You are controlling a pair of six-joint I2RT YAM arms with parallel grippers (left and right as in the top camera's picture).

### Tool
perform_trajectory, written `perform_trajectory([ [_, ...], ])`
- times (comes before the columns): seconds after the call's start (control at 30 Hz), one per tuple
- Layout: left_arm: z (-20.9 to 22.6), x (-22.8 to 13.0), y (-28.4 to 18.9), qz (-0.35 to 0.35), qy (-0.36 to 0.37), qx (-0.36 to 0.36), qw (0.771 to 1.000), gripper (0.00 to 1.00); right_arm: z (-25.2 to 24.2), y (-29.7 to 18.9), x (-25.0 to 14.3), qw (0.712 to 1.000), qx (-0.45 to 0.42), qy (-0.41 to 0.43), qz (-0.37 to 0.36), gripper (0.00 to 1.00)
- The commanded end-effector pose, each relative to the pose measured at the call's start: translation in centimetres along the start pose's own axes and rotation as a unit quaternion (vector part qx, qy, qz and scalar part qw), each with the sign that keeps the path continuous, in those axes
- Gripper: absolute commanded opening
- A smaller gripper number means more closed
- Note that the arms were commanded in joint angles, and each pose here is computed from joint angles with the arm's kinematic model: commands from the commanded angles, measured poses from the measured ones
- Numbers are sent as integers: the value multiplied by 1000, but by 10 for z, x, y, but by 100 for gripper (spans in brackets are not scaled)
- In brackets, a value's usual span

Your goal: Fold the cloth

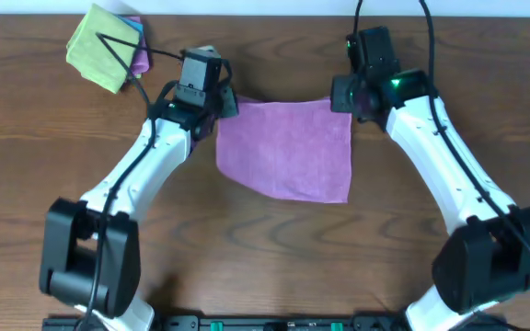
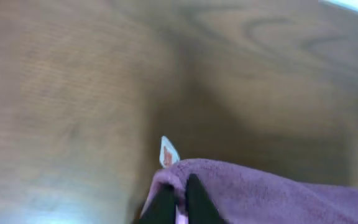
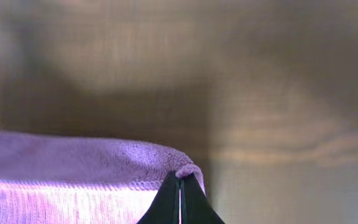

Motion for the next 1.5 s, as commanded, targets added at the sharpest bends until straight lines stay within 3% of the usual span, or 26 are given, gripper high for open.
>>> perform_trajectory([
  [0.0,0,10,4,-14,19,-29,999,75,-13,8,12,998,-47,-9,-39,66],
  [0.03,0,12,3,-18,18,-29,999,95,-14,8,14,998,-48,-17,-43,80],
  [0.07,3,14,-1,-22,15,-27,999,95,-15,8,15,998,-49,-23,-45,93],
  [0.1,5,17,-5,-26,13,-25,999,95,-17,8,15,997,-52,-28,-44,99],
  [0.27,16,20,-24,-17,2,-11,1000,95,-27,6,7,997,-68,-43,-9,99],
  [0.4,23,1,-32,59,6,-6,998,96,-31,2,-10,994,-67,-60,54,98],
  [0.47,27,-10,-32,96,3,2,995,97,-27,1,-20,992,-30,-83,91,92],
  [0.53,28,-15,-34,117,1,3,993,97,-27,0,-25,990,-21,-90,110,65],
  [0.57,29,-18,-34,127,2,8,992,97,-27,0,-26,989,-21,-91,116,3],
  [0.67,34,-27,-29,149,21,22,988,100,-24,-1,-31,985,11,-104,135,2],
  [0.7,38,-33,-24,157,19,27,987,95,-22,-2,-33,983,27,-117,141,2],
  [0.77,42,-41,-14,170,15,26,985,94,-21,-3,-34,981,35,-121,147,2],
  [0.93,44,-61,7,194,-1,-17,981,94,-15,-1,-44,968,91,-159,169,1],
  [1.1,53,-66,12,209,-24,-47,977,95,-21,18,-66,963,120,-146,193,2],
  [1.23,70,-66,15,200,-63,-96,973,95,-21,32,-77,959,167,-131,186,2],
  [1.47,84,-73,21,179,-91,-108,974,97,-17,39,-74,960,189,-132,158,1],
])
Point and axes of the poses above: each gripper's point midway between its finger pads, its own y axis out along the fingers, its own z axis along the line the jaws close on, x = y × z, the point moved 10 cm from there along -y, back along the fingers, and after that the axes turned 1 degree about y, right-handed, at the moved point
